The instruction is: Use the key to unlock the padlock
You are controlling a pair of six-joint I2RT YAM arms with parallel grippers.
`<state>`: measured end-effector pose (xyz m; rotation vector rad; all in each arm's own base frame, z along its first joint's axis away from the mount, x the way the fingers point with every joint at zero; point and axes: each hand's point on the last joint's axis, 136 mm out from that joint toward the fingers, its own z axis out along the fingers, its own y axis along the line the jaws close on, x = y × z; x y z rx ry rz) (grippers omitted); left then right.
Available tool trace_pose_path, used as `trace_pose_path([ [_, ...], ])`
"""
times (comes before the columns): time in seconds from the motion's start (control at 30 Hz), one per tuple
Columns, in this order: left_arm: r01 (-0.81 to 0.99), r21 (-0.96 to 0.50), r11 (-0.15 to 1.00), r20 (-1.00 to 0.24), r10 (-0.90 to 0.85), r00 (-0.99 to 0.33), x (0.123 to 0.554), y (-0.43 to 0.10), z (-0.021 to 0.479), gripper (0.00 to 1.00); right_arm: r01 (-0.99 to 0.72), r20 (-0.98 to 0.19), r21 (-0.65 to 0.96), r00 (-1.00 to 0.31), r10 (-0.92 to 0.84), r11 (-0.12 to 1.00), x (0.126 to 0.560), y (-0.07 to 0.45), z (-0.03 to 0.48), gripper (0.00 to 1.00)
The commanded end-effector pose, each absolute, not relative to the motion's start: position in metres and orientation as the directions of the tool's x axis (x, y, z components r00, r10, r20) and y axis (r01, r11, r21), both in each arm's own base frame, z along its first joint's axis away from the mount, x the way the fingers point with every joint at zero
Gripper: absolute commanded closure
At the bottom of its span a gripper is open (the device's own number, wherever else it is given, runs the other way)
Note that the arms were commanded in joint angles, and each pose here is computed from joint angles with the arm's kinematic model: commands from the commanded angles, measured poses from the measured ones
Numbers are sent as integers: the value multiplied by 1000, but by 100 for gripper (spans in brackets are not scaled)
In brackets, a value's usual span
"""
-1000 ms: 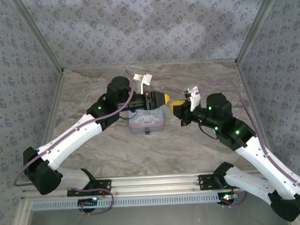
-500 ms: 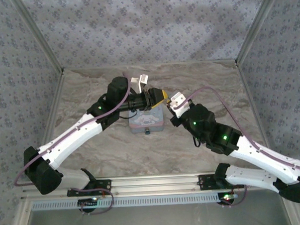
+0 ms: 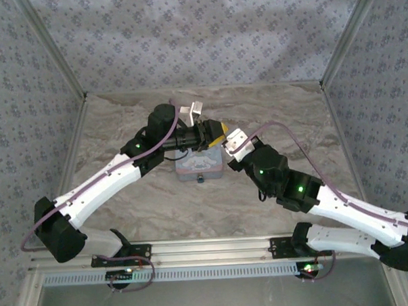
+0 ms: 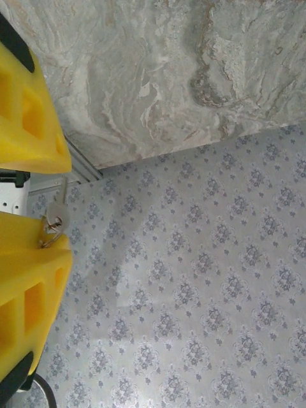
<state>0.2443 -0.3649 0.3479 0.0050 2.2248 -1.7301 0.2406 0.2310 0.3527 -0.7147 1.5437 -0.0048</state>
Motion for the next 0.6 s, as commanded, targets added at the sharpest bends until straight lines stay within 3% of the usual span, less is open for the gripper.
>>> trace_pose_path([
  [0.0, 209, -957, 202, -246, -179, -953, 239, -371, 368, 64, -389, -878, -470, 113, -465, 793, 240, 236, 357, 100],
  [0.57, 200, -961, 190, -233, -172, -957, 239, -373, 367, 88, -349, -774, -630, 213, -596, 694, 228, 260, 348, 100],
])
